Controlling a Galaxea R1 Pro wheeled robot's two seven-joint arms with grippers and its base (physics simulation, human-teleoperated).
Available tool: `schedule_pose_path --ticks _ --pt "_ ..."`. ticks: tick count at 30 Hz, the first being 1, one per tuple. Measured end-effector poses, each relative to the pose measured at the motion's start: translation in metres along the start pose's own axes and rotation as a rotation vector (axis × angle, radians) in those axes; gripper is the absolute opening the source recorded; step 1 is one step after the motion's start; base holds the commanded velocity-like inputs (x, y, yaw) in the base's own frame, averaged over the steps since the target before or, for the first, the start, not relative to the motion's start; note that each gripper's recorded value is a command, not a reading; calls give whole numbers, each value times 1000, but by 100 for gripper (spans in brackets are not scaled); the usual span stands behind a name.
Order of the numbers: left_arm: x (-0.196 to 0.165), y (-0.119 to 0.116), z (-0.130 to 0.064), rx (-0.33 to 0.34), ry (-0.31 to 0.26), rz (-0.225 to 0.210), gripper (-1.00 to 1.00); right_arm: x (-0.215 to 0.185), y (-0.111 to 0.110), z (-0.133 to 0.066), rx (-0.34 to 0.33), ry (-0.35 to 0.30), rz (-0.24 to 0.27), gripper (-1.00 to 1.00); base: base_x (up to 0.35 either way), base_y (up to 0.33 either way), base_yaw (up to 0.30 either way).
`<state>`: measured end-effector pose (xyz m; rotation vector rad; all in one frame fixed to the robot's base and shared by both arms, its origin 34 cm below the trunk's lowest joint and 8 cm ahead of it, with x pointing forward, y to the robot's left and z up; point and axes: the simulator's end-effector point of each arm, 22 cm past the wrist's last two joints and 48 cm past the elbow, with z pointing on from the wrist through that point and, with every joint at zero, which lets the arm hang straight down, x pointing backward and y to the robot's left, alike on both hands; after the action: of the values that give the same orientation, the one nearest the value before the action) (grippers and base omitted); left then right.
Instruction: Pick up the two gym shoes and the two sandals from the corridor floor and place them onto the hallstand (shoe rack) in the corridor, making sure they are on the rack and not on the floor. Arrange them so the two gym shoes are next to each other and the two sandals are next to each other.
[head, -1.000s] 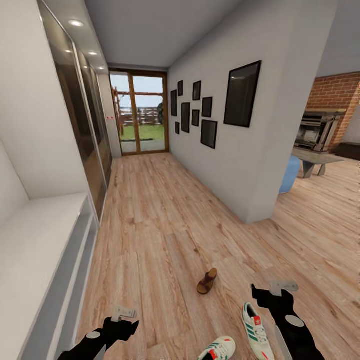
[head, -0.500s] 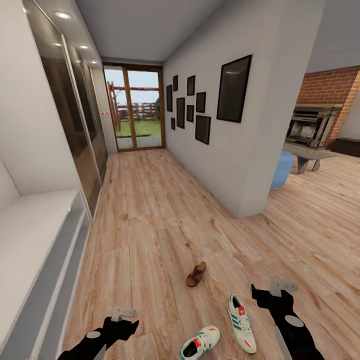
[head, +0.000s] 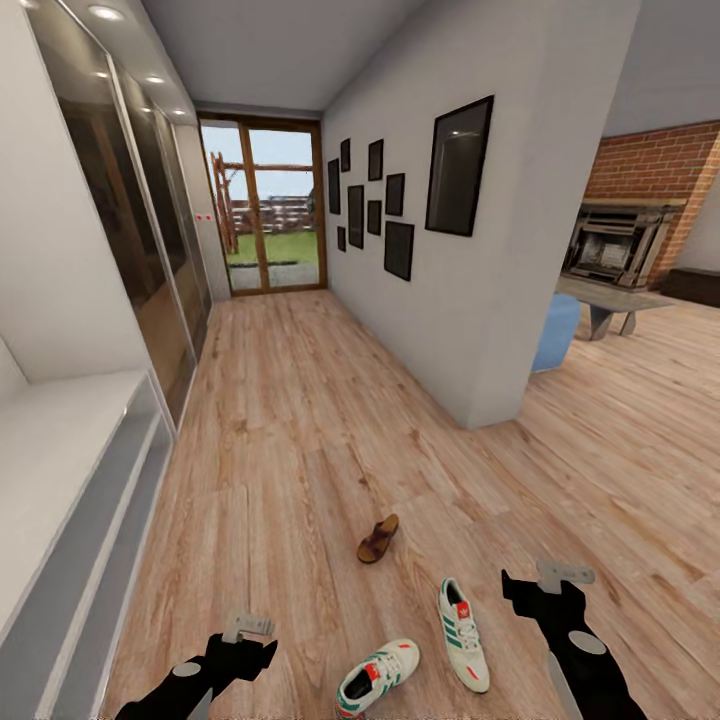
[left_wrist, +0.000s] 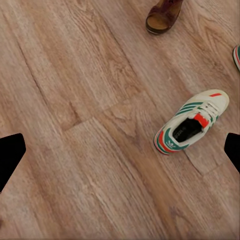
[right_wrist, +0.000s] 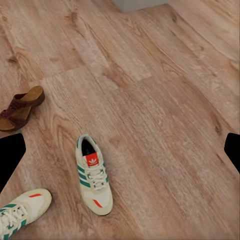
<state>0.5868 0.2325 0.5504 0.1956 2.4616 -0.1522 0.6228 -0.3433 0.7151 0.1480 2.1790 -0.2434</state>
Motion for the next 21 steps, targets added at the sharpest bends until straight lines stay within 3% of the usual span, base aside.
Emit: schedule_pose_path --ticks 21 --pt "20 0 14 6 30 -5 100 24 3 11 0 33 -7 100 0 -4 0"
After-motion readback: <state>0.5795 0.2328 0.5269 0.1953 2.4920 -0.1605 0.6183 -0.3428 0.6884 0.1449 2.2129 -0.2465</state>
